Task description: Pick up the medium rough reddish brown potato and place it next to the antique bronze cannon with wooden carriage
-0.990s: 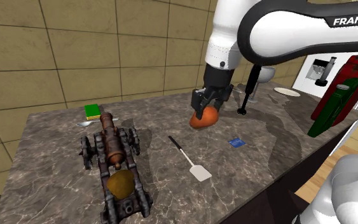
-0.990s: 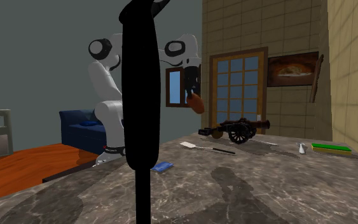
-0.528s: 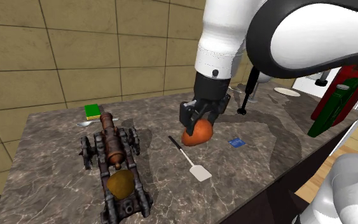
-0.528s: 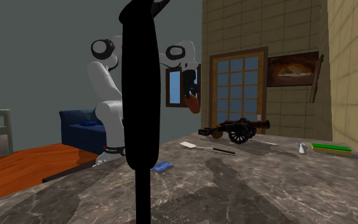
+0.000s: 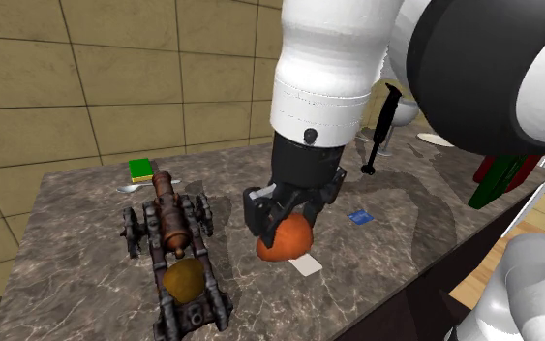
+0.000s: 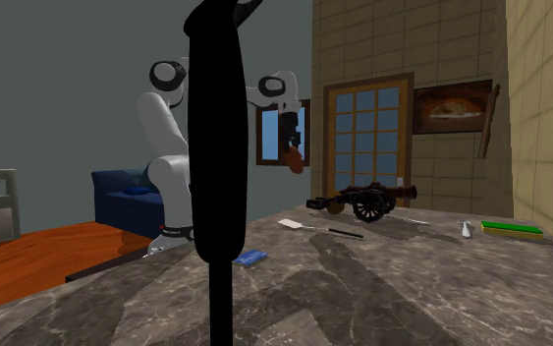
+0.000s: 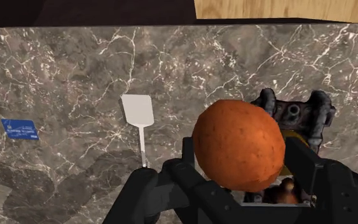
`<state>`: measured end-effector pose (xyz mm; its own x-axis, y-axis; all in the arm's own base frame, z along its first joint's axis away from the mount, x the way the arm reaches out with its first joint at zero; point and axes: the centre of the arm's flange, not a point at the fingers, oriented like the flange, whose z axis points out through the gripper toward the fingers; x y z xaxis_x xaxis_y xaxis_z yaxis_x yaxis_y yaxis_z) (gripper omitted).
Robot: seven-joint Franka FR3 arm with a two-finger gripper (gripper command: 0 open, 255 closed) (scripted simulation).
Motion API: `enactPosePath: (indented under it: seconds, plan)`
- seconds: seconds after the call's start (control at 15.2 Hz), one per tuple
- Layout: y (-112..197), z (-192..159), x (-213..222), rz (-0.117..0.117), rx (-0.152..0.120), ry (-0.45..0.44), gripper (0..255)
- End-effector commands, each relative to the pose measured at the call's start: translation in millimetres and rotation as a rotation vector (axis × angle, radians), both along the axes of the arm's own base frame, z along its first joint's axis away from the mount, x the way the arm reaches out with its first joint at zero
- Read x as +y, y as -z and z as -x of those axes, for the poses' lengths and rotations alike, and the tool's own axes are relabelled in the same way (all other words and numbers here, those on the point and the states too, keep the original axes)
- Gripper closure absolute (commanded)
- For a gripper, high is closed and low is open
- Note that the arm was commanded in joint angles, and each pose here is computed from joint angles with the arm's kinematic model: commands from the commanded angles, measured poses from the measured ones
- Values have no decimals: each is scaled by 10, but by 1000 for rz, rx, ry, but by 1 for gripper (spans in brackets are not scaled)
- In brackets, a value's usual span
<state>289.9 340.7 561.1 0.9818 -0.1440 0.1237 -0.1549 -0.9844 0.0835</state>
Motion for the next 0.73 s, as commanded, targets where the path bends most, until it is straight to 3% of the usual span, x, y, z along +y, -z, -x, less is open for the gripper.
enactPosePath:
  seconds: [0.0, 0.66]
  plan:
    - [54, 66, 91, 0, 0, 1, 255]
    - [582, 66, 91, 0, 0, 1, 255]
